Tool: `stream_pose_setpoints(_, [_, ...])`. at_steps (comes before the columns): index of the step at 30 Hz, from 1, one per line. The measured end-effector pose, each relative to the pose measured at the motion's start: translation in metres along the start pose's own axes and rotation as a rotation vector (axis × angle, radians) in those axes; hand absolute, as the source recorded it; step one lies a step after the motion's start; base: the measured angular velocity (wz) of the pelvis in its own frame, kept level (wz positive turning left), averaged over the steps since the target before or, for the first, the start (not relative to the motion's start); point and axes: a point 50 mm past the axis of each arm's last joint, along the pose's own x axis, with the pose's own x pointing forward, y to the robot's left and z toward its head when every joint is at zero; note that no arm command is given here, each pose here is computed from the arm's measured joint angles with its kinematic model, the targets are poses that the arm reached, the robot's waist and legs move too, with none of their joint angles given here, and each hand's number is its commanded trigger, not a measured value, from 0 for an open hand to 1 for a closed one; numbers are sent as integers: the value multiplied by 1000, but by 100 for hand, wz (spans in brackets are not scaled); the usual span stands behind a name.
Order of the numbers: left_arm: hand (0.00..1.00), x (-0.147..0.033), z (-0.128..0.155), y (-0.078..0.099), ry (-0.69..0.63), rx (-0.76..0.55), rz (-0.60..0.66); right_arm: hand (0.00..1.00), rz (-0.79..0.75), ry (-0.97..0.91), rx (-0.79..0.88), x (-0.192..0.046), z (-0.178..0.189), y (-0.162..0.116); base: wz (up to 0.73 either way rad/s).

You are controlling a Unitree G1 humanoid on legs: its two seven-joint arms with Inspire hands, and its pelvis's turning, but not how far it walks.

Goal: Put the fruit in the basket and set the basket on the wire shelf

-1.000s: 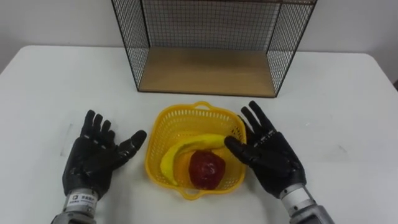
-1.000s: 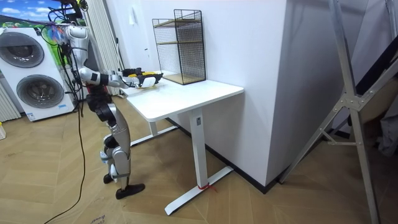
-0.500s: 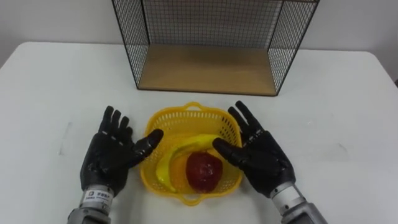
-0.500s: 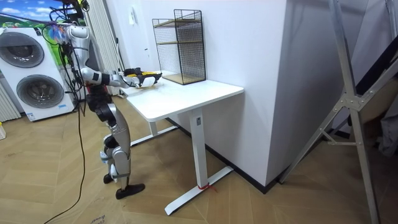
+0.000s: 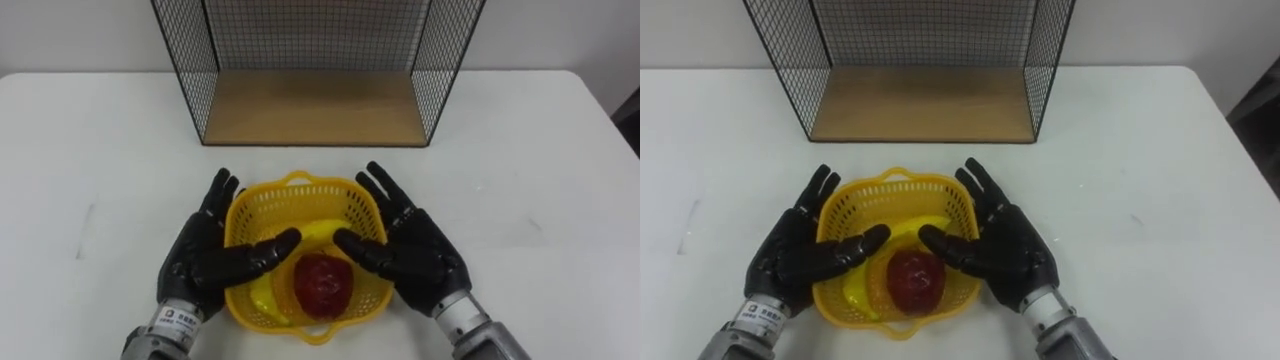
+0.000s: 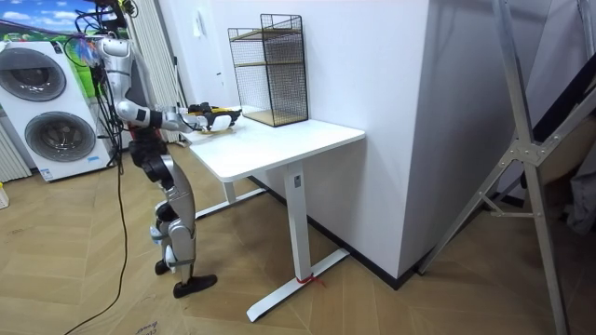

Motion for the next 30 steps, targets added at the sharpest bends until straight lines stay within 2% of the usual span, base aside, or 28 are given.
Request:
stream_pose_setpoints(14, [0,3,-5,-11,-9,-2,-34,0,-75,-63,-41,9,8,2,-8])
stream_pose_setpoints(24, [0,29,13,-34,-99,-24,-62,0,-176,-125,37,12,8,3,-2])
stream_pose_setpoints(30, [0,39,22,-39,-142,-30,-23,0,-170,-163,63,32,19,13,1])
